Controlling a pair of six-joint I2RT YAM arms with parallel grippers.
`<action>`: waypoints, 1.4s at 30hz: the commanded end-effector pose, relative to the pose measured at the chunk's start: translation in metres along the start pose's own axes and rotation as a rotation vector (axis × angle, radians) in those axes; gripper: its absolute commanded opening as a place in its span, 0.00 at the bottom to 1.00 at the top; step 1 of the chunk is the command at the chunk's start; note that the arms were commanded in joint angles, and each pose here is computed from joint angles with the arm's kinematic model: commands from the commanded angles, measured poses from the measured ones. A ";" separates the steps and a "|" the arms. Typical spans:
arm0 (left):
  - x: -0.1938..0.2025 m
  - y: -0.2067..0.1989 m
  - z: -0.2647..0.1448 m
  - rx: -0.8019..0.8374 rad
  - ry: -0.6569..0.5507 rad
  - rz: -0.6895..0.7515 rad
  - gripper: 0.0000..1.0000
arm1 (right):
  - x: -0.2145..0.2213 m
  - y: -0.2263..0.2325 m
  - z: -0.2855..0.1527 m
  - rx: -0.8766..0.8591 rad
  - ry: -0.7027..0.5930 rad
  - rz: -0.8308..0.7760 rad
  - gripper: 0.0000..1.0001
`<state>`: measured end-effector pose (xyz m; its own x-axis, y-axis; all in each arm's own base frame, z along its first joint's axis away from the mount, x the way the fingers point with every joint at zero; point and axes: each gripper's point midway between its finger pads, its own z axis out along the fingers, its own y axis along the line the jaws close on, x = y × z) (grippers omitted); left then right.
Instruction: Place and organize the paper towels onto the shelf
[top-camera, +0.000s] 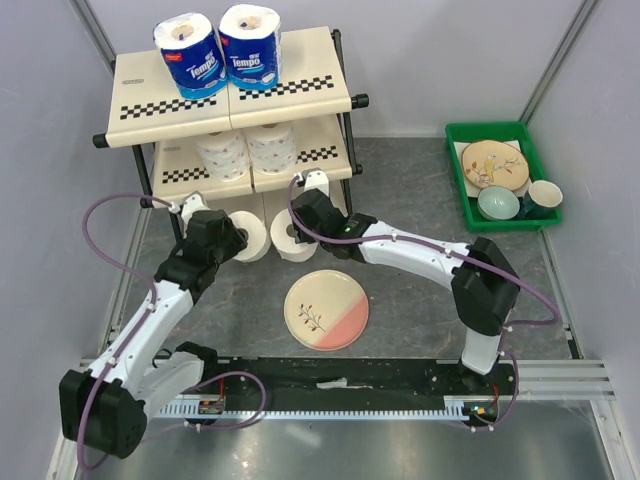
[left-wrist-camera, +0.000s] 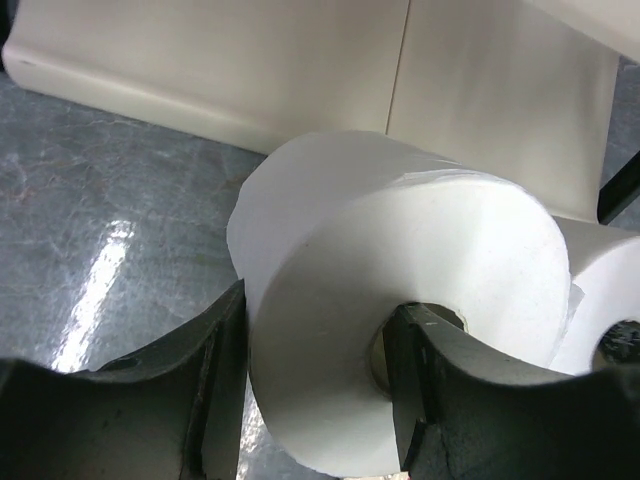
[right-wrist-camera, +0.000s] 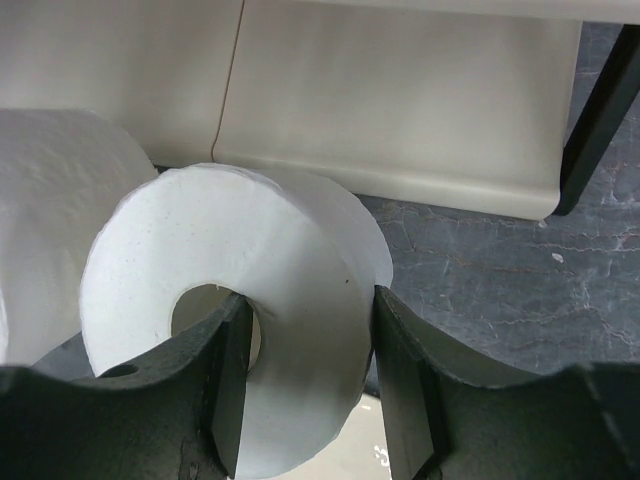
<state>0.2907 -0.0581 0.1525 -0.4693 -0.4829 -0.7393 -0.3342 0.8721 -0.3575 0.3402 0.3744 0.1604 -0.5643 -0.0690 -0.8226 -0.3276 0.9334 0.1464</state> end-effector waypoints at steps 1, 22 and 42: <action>-0.045 -0.032 0.011 0.144 -0.132 -0.025 0.02 | -0.061 0.018 0.003 -0.044 -0.187 0.076 0.15; -0.068 -0.015 0.069 0.145 -0.167 -0.142 0.01 | -0.082 0.022 0.045 -0.023 -0.358 0.122 0.15; -0.080 -0.009 0.087 0.109 -0.187 -0.125 0.02 | -0.090 0.017 0.061 -0.005 -0.445 0.131 0.16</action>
<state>0.3774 -0.0268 0.1233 -0.3839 -0.5788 -0.7194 -0.3456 0.8126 -0.4694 0.4176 0.4083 0.1598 -0.3341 0.0751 -0.9395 -0.2762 0.9453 0.1738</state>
